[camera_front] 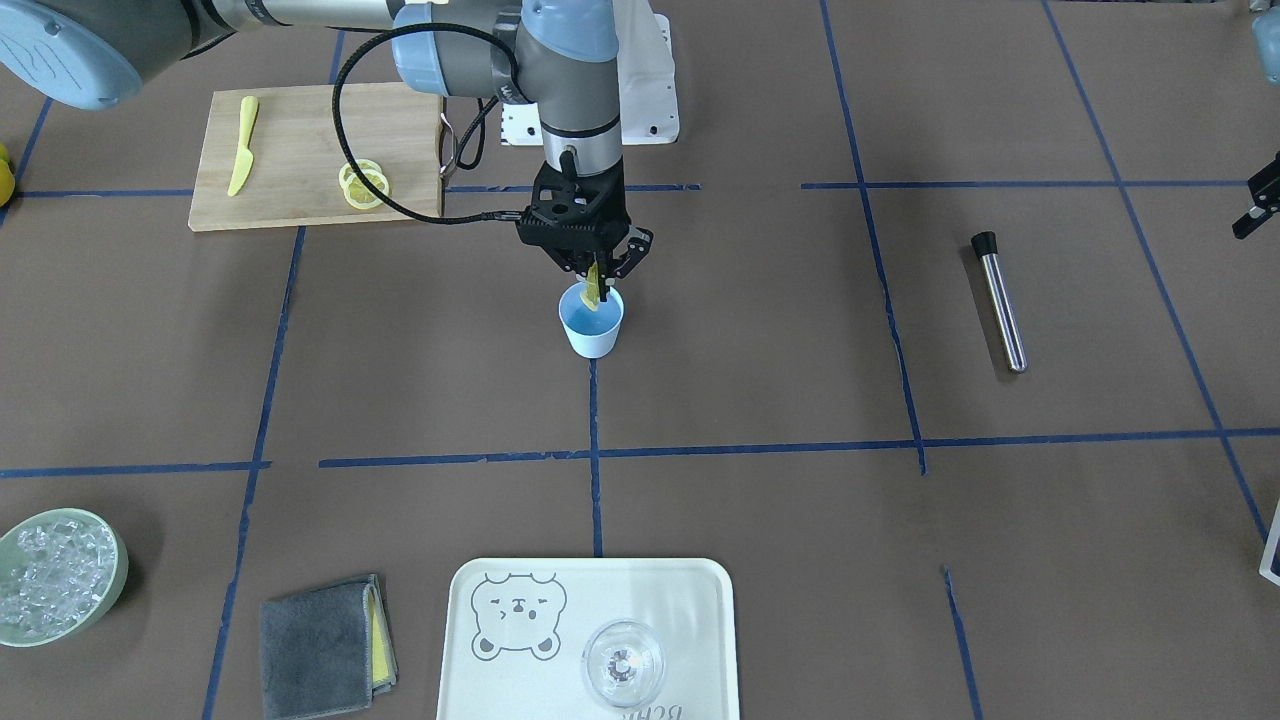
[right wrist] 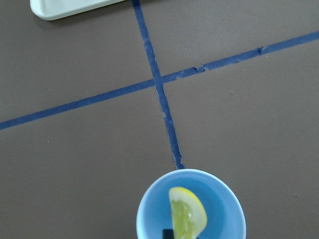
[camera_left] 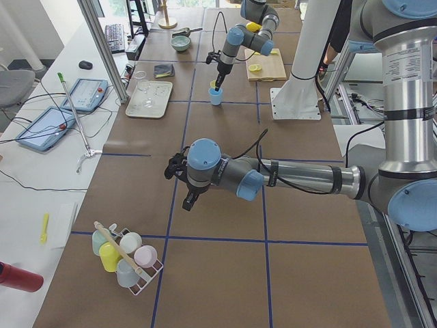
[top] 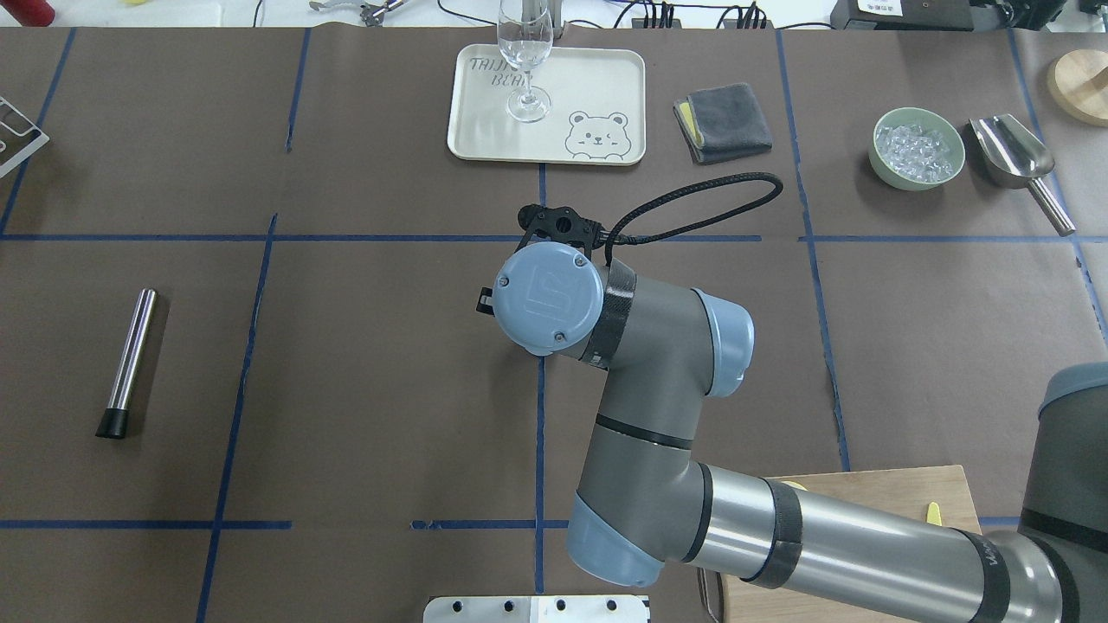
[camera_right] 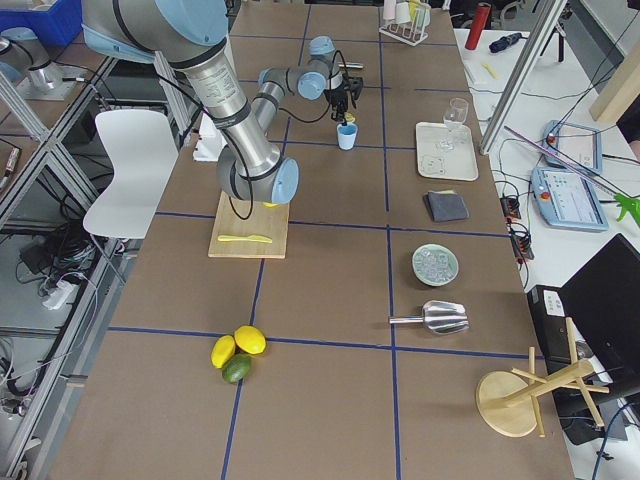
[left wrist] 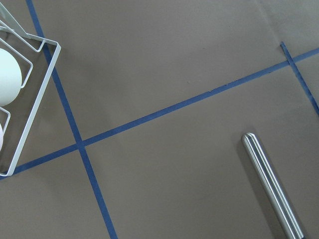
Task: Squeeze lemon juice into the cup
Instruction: 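Lower the slice into the blue cup and open the right gripper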
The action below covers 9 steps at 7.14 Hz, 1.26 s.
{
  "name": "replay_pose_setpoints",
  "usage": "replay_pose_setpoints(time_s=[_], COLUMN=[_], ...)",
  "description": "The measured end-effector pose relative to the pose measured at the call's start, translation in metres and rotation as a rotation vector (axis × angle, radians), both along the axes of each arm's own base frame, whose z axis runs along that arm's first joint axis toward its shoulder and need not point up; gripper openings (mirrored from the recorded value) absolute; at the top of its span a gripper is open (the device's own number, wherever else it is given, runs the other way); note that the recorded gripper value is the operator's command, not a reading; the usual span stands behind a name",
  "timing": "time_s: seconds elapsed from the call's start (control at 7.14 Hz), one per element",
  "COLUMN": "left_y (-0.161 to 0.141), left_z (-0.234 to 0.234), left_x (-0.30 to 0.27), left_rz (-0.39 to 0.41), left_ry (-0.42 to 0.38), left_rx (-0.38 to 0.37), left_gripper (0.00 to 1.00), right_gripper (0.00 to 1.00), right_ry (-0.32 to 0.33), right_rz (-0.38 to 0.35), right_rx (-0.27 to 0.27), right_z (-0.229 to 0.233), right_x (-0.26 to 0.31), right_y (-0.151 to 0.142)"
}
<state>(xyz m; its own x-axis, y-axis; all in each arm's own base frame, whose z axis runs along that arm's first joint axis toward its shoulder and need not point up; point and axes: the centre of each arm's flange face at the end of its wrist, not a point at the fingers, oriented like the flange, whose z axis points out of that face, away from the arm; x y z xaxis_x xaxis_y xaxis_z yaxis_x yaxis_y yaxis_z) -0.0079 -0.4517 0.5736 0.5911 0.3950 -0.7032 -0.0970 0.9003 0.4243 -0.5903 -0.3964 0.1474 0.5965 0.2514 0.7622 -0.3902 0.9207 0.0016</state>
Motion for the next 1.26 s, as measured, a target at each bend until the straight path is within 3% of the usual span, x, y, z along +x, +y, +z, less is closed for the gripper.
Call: replay_pose_setpoints(time_s=[0.56, 0.84, 0.98, 1.26], left_y=[0.0, 0.0, -0.001, -0.008], left_z=[0.0, 0.0, 0.002, -0.007], left_x=[0.0, 0.0, 0.001, 0.04], left_rz=[0.0, -0.001, -0.025, -0.101], left_ry=[0.0, 0.0, 0.008, 0.051], left_rx=[0.0, -0.002, -0.043, -0.216], left_gripper=[1.0, 1.0, 1.0, 1.0], right_gripper=[0.46, 0.54, 0.6, 0.7], right_ry=[0.0, -0.004, -0.012, -0.052], right_rz=[-0.001, -0.002, -0.012, -0.049], right_rx=[-0.001, -0.002, -0.013, -0.059], right_z=[0.001, -0.001, -0.002, 0.007], right_x=[-0.001, 0.001, 0.004, 0.044], right_y=[0.0, -0.001, -0.002, -0.014])
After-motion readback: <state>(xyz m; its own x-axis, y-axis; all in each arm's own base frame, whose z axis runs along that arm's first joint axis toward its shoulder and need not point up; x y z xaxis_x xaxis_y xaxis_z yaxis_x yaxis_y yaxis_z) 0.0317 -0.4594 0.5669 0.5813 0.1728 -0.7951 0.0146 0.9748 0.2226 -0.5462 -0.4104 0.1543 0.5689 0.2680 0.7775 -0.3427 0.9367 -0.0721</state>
